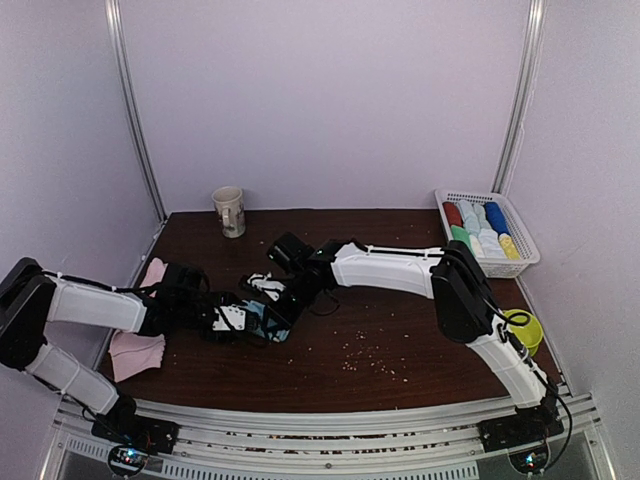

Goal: Roll the towels
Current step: Roll the towel at the center of the board.

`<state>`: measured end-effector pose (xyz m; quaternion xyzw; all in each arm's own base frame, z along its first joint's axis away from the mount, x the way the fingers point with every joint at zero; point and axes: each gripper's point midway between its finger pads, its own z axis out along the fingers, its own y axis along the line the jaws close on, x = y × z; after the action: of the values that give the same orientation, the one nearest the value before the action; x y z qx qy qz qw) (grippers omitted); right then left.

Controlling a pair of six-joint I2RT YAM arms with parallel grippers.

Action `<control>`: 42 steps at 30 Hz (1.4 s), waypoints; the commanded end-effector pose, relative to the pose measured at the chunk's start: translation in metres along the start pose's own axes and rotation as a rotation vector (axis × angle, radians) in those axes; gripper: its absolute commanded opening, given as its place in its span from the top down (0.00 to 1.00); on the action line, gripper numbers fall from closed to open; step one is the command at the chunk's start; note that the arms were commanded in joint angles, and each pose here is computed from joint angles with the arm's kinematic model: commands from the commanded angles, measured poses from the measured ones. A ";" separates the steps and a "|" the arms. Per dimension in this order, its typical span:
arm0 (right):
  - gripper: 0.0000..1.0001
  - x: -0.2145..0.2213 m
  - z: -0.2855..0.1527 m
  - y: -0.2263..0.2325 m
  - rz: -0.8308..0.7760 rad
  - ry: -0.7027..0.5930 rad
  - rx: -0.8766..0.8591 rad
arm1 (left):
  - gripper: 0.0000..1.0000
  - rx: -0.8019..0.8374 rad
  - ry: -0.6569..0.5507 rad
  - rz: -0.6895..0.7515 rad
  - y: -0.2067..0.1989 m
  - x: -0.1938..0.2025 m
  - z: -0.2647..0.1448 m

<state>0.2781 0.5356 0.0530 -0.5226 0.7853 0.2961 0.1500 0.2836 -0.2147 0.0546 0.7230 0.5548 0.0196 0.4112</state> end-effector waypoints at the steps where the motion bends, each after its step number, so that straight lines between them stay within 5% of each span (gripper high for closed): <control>1: 0.96 0.035 0.021 -0.006 0.120 0.093 -0.052 | 0.32 -0.123 -0.087 0.059 0.022 -0.021 -0.014; 14: 0.93 0.020 0.010 -0.001 0.142 0.049 -0.111 | 0.40 -0.015 0.005 0.099 0.002 -0.003 0.016; 21: 0.91 0.021 0.009 -0.006 0.156 0.047 -0.123 | 0.60 0.008 0.024 0.097 0.003 0.001 0.026; 27: 0.76 0.018 0.005 -0.008 0.149 0.038 -0.119 | 0.79 0.082 0.047 0.113 -0.011 0.008 0.034; 37: 0.44 -0.019 -0.041 -0.032 0.159 -0.128 -0.043 | 0.80 0.182 0.072 0.143 -0.034 0.017 0.041; 42: 0.40 -0.017 -0.044 -0.045 0.206 -0.151 -0.038 | 0.80 0.177 0.087 0.148 -0.031 0.020 0.043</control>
<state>0.3085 0.5100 0.0558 -0.4414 0.8151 0.3526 0.1287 0.3085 -0.2381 0.0344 0.7711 0.4998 0.0482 0.3916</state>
